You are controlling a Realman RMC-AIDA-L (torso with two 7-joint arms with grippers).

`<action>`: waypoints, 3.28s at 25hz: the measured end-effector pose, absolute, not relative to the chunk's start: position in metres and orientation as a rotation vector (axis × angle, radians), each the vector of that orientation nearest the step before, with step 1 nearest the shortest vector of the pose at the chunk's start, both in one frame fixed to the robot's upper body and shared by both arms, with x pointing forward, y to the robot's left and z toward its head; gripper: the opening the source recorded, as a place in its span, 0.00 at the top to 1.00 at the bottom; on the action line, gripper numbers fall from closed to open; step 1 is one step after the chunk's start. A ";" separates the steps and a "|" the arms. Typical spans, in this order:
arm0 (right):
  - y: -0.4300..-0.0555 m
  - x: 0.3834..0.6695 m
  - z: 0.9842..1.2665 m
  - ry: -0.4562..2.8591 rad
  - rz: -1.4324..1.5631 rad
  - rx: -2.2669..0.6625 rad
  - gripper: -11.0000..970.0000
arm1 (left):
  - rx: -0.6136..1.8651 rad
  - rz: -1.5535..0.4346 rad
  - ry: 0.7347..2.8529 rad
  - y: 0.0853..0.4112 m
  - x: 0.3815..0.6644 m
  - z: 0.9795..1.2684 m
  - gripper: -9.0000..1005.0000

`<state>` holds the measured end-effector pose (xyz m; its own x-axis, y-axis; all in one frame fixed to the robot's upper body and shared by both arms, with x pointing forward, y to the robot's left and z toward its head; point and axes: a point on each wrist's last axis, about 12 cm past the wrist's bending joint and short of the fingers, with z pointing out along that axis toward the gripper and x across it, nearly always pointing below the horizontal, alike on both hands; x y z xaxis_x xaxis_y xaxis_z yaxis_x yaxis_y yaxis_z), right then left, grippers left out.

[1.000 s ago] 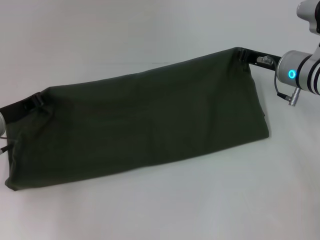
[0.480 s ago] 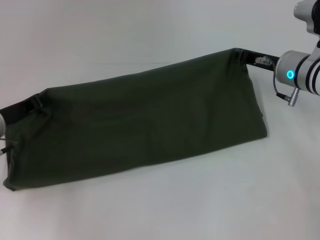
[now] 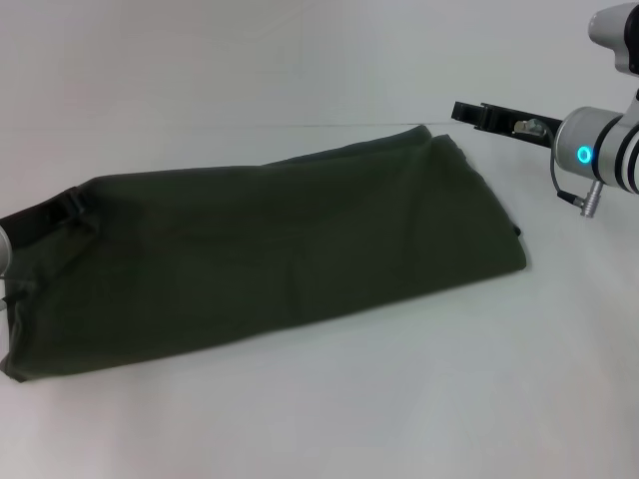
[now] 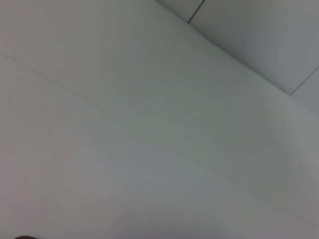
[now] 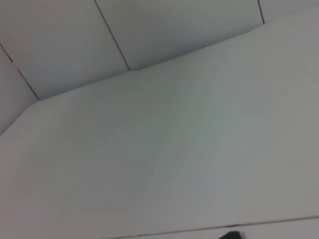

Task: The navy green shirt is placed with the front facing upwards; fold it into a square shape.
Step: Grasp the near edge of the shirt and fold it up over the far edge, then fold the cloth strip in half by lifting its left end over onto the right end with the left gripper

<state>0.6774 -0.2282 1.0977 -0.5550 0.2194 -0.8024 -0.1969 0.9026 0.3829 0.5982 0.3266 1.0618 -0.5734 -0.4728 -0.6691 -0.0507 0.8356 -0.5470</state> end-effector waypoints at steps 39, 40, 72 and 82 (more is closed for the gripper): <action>-0.237 0.668 1.086 2.113 0.543 0.043 0.20 | -0.329 -0.519 2.095 0.340 0.600 1.073 0.84; -0.237 0.668 1.086 2.114 0.543 0.043 0.20 | -0.330 -0.509 2.090 0.342 0.599 1.074 0.84; -0.261 0.654 1.075 2.140 0.545 0.059 0.20 | -0.161 -0.583 2.670 0.418 0.563 1.141 0.39; -0.265 0.654 1.075 2.140 0.531 0.061 0.20 | -0.180 -0.646 2.753 0.415 0.559 1.133 0.39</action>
